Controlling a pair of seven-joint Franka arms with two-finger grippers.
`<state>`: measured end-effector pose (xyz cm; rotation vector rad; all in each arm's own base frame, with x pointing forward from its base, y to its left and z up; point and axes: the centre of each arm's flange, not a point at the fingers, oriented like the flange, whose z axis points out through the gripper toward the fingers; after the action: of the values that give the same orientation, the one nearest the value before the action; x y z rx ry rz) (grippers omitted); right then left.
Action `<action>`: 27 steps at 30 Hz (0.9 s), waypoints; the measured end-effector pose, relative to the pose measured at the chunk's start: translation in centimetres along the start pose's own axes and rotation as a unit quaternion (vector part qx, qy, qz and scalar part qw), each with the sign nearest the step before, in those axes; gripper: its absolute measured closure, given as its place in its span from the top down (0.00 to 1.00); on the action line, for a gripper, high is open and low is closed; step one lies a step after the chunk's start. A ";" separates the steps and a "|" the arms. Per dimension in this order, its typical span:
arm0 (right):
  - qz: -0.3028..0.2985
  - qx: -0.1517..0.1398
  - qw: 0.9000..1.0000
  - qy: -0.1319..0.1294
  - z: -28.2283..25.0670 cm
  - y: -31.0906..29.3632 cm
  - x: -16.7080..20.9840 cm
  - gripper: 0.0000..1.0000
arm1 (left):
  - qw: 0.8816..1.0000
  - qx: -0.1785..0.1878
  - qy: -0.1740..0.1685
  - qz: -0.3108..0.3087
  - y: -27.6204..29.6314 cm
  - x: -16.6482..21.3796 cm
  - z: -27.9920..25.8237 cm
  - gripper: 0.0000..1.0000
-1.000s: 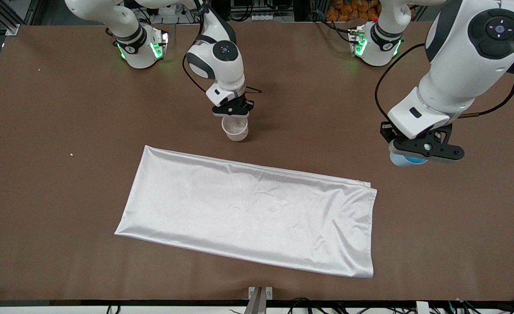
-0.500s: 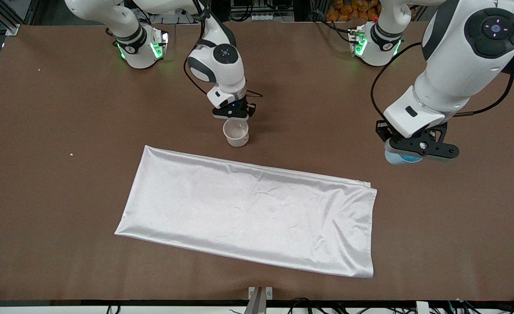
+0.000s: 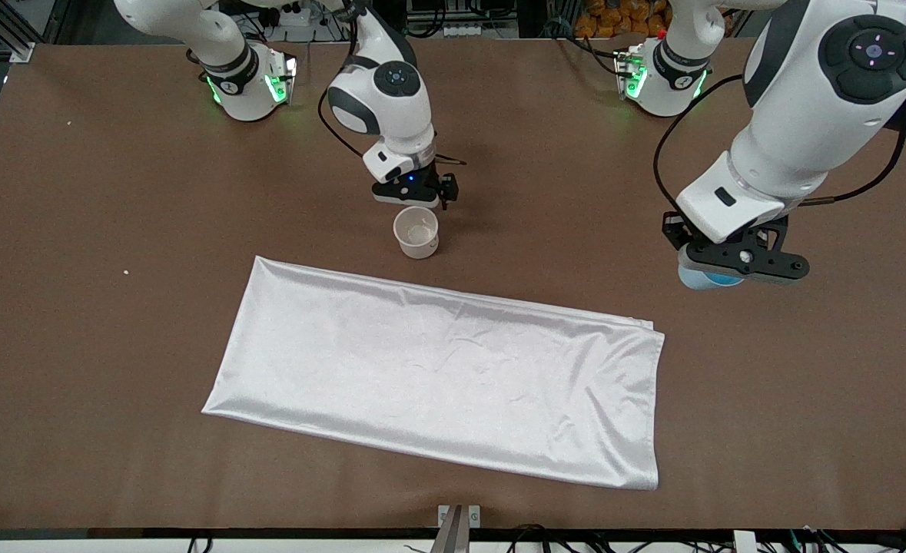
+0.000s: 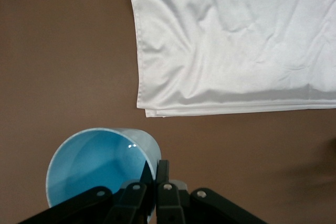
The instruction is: Place blue cup into white mug on table
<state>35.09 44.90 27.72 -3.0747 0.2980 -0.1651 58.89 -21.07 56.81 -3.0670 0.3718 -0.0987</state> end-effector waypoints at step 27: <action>-0.050 -0.027 0.998 0.020 -2.5 14.7 18.5 1.00 | 0.999 -0.019 0.031 0.036 11.1 0.4 3.0 0.05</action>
<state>50.09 26.81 31.19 -3.1443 0.1523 -0.2251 56.88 -31.80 53.22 -3.0903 0.4923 -0.1847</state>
